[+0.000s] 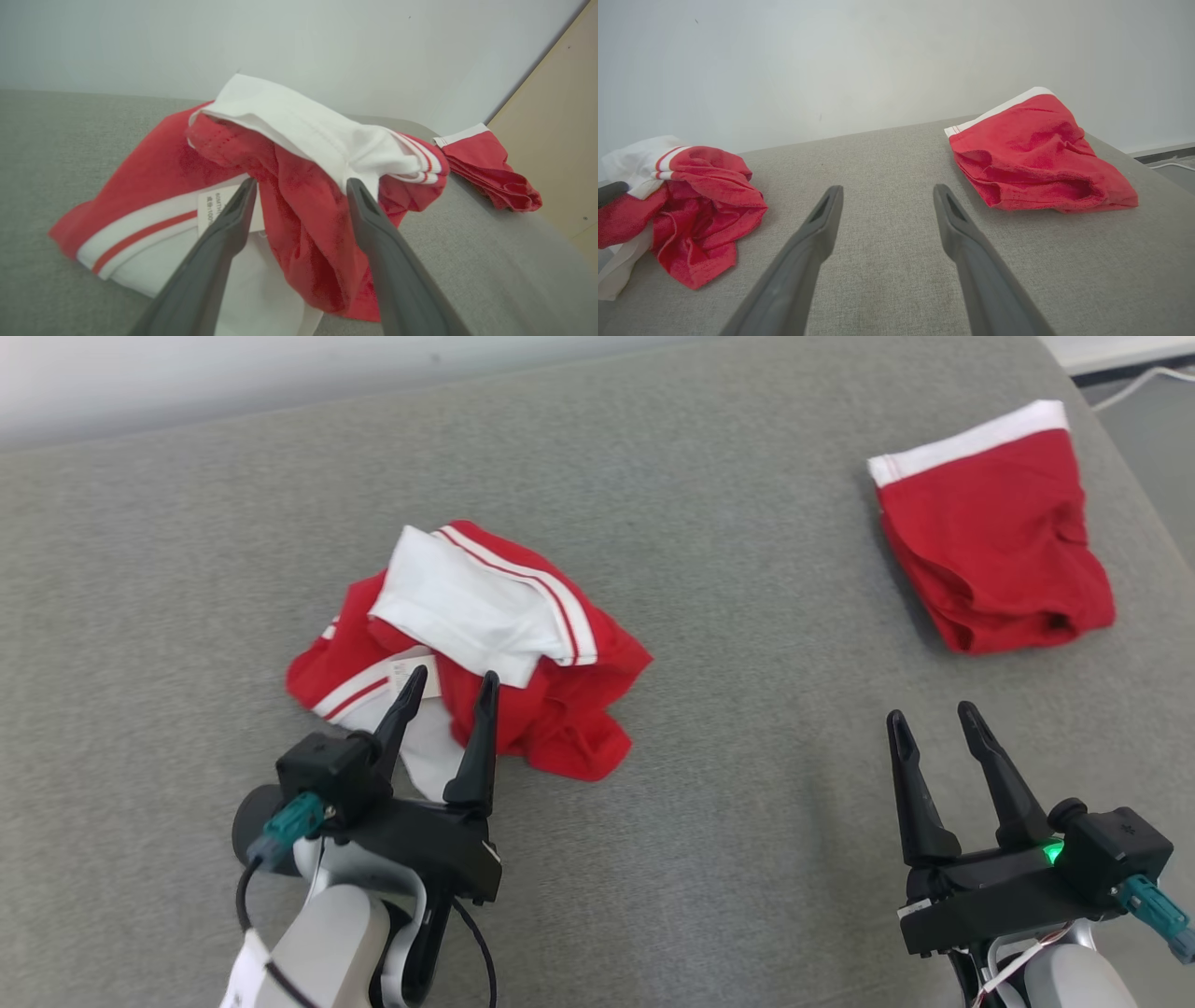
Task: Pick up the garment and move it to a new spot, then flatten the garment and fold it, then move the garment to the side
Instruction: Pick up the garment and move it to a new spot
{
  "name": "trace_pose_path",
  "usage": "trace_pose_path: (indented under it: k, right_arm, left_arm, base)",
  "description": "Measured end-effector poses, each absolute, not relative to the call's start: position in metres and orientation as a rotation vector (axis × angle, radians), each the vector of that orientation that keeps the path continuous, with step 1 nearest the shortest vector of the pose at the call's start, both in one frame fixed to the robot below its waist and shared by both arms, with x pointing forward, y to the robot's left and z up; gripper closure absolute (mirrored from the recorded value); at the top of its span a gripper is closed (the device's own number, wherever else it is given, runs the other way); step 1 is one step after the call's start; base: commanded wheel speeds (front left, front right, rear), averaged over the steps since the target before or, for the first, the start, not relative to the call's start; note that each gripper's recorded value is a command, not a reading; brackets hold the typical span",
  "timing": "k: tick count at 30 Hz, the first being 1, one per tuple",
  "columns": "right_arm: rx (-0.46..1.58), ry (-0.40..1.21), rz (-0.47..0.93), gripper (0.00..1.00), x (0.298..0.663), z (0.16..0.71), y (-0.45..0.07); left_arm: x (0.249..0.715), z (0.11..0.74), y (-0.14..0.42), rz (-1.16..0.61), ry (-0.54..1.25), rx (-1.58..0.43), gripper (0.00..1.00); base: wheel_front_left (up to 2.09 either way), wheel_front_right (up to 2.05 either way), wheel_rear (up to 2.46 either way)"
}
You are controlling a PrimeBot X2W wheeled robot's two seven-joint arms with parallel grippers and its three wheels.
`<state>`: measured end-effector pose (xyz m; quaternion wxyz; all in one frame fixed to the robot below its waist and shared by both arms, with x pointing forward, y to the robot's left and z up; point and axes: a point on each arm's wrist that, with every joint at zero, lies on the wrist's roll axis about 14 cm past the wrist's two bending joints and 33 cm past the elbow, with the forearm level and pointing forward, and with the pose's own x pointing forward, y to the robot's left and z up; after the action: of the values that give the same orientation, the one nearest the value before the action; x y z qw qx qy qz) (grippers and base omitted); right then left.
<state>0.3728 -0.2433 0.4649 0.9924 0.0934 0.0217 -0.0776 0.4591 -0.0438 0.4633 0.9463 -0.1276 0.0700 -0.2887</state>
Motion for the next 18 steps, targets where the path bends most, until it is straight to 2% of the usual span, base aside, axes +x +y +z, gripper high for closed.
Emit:
trace_pose_path:
  k: [18]
  right_arm:
    - [0.161, -0.034, -0.019, 0.0, 0.393, 0.499, -0.205]
  left_arm:
    - [0.461, 0.543, 0.076, -0.262, -0.15, -0.229, 0.0]
  base:
    - [0.0, 0.0, 0.0]
